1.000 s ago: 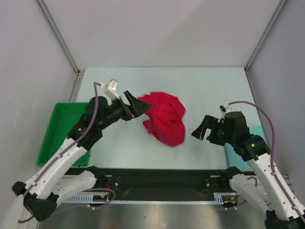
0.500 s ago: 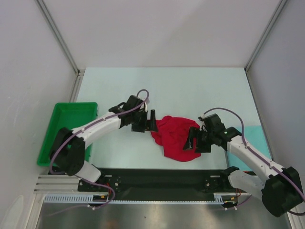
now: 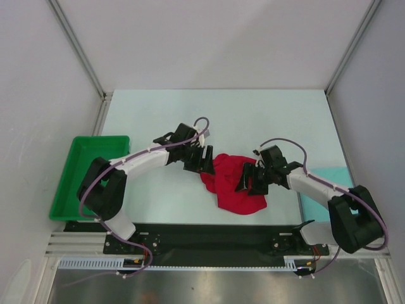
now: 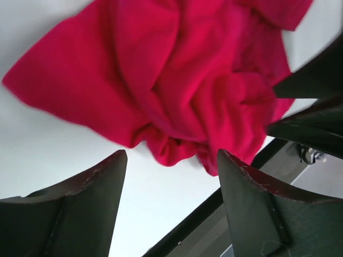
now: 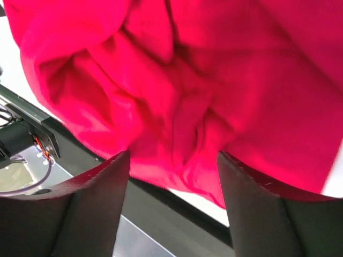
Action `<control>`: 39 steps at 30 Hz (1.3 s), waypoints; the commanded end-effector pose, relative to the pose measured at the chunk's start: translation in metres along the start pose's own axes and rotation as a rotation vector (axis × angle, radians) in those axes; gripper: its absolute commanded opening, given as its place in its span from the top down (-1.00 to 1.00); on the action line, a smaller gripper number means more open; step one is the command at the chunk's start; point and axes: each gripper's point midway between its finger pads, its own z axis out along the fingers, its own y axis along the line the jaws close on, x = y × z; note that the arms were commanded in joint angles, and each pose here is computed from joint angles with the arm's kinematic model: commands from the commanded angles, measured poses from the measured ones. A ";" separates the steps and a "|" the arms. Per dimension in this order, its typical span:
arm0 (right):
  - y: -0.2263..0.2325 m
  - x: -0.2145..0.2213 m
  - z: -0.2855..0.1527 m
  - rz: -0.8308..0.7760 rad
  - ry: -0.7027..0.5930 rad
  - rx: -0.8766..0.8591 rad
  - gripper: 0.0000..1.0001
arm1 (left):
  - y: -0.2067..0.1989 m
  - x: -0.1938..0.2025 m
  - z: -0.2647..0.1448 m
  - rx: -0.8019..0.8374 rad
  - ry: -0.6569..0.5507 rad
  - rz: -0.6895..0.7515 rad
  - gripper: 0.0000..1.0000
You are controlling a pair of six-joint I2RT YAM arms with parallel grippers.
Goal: Fold and stack the t-shirts
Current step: Flatten the tshirt out
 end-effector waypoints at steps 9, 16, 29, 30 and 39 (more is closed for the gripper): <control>0.031 -0.044 0.017 -0.049 -0.009 -0.115 0.47 | -0.029 -0.045 0.029 0.165 0.022 0.077 0.29; 0.038 -0.057 -0.011 -0.105 -0.046 -0.055 1.00 | -0.030 -0.080 0.002 0.067 -0.060 0.106 0.99; 0.139 -0.038 -0.197 -0.321 -0.455 -0.285 1.00 | -0.111 -0.082 -0.242 0.127 -0.684 0.213 0.99; 0.144 -0.032 -0.205 -0.310 -0.456 -0.315 1.00 | -0.122 -0.078 -0.253 0.177 -0.700 0.230 0.99; 0.171 -0.049 -0.321 -0.295 -0.899 -0.379 1.00 | -0.208 -0.076 -0.322 0.550 -0.801 0.352 0.99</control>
